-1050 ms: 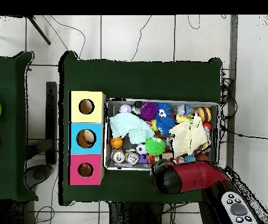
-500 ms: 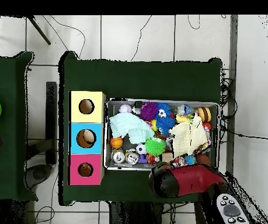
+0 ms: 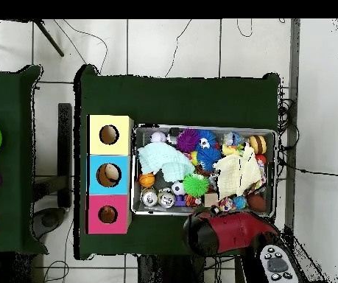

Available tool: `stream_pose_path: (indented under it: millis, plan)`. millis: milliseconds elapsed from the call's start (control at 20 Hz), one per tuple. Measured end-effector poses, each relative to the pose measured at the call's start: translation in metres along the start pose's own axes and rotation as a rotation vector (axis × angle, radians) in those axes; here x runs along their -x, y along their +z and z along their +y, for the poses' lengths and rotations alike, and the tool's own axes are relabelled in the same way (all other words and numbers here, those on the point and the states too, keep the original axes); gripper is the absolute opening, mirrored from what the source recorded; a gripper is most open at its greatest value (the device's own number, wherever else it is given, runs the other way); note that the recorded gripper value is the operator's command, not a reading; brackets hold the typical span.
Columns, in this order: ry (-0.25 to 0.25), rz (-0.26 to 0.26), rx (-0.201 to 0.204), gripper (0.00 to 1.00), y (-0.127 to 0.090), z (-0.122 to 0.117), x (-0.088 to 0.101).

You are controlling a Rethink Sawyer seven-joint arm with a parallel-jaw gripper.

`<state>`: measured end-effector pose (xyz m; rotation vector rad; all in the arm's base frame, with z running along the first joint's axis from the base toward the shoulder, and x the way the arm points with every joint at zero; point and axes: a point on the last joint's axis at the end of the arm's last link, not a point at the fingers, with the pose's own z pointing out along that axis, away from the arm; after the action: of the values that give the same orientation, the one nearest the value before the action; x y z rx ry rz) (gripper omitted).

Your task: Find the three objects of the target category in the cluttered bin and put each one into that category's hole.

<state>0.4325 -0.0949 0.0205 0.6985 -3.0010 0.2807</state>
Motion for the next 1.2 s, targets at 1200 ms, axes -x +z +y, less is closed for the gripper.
stream_pose_path:
  millis: [1200]
  plan:
    - [0.063, -0.067, -0.061, 1.00, 0.013, 0.008, -0.001]
